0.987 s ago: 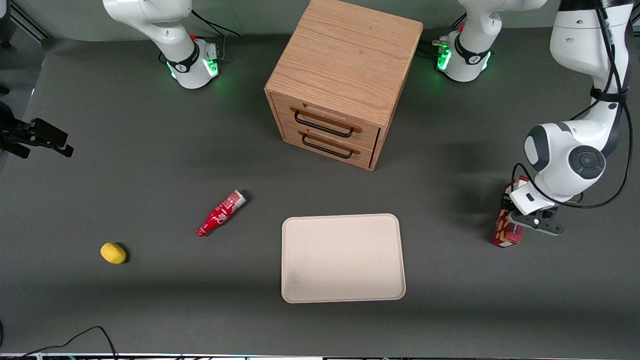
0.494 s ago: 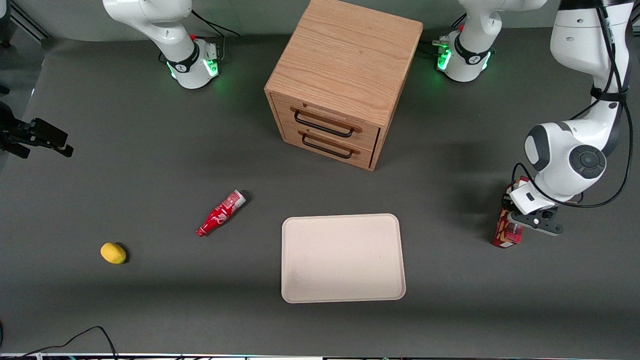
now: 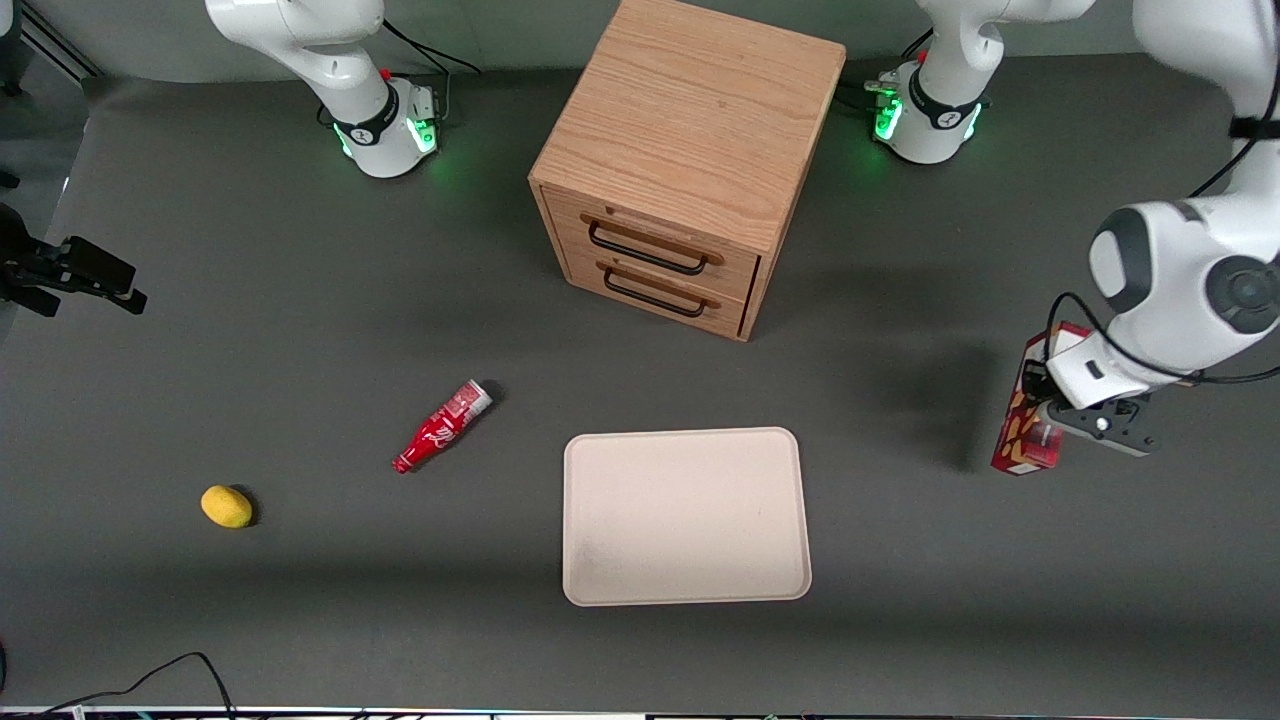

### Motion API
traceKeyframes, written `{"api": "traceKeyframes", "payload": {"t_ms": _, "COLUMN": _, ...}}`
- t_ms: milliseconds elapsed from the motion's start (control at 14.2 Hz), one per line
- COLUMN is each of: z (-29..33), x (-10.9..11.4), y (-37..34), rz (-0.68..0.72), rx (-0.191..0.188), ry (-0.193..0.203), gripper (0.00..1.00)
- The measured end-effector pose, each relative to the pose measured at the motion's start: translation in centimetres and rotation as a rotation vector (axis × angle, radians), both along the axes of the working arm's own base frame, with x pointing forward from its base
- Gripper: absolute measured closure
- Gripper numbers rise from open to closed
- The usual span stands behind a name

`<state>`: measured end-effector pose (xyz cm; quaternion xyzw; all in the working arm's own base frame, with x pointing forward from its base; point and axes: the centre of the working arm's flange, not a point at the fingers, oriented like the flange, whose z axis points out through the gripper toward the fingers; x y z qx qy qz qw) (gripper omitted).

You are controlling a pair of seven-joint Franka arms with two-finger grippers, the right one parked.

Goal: Place red cookie box on tray
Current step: 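Lift the box upright with the left gripper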

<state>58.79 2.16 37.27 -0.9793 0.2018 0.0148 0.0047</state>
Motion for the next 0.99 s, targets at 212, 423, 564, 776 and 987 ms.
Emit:
{"api": "traceKeyframes", "payload": {"t_ms": 212, "z": 9.8, "x": 0.2, "y": -0.3, "rz": -0.004, "rx": -0.017, "ry": 0.091, "gripper": 0.68}}
{"api": "traceKeyframes", "payload": {"t_ms": 423, "z": 17.0, "x": -0.1, "y": -0.8, "rz": -0.006, "rx": -0.019, "ry": 0.134, "gripper": 0.68}}
{"api": "traceKeyframes", "payload": {"t_ms": 564, "z": 20.0, "x": -0.4, "y": -1.1, "rz": 0.002, "rx": -0.017, "ry": 0.133, "gripper": 0.68}}
{"api": "traceKeyframes", "payload": {"t_ms": 776, "z": 19.2, "x": 0.4, "y": -2.6, "rz": 0.036, "rx": -0.014, "ry": 0.149, "gripper": 0.68}}
{"api": "traceKeyframes", "payload": {"t_ms": 987, "z": 16.3, "x": 1.8, "y": -9.0, "rz": 0.109, "rx": 0.004, "ry": 0.174, "gripper": 0.68}}
